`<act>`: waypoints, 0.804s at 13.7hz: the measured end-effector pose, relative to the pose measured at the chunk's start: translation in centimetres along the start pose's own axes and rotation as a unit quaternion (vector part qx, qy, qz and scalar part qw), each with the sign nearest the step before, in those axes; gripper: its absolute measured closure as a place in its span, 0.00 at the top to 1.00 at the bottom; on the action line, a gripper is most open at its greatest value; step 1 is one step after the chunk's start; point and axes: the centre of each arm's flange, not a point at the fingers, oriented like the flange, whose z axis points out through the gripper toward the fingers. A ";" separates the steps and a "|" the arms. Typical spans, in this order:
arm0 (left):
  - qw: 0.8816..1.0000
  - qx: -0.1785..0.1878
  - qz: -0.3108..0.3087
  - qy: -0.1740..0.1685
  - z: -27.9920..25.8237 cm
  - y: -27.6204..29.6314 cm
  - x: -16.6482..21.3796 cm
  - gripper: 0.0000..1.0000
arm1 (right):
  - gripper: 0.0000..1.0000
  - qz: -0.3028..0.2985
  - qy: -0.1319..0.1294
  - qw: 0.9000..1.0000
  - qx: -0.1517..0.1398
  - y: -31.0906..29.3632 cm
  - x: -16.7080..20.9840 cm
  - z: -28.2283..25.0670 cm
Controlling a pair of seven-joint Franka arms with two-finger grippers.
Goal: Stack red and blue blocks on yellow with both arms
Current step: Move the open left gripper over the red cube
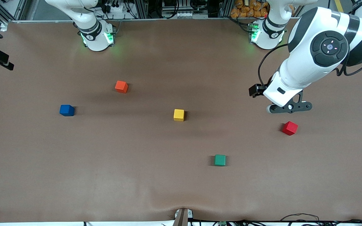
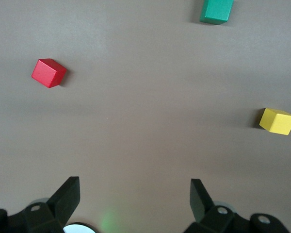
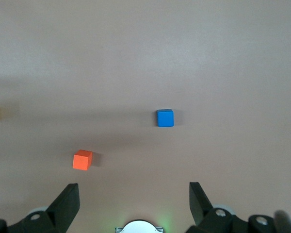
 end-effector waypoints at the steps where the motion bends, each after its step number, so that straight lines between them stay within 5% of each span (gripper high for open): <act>1: 1.000 0.000 -0.001 0.000 0.0 0.0 0.0 1.00 | 1.00 0.000 0.000 1.000 0.000 0.0 0.0 0.0; 11: 1.000 -0.006 0.007 0.013 -0.3 1.2 -0.1 1.00 | 1.00 0.001 -0.001 1.000 0.000 0.1 0.1 0.1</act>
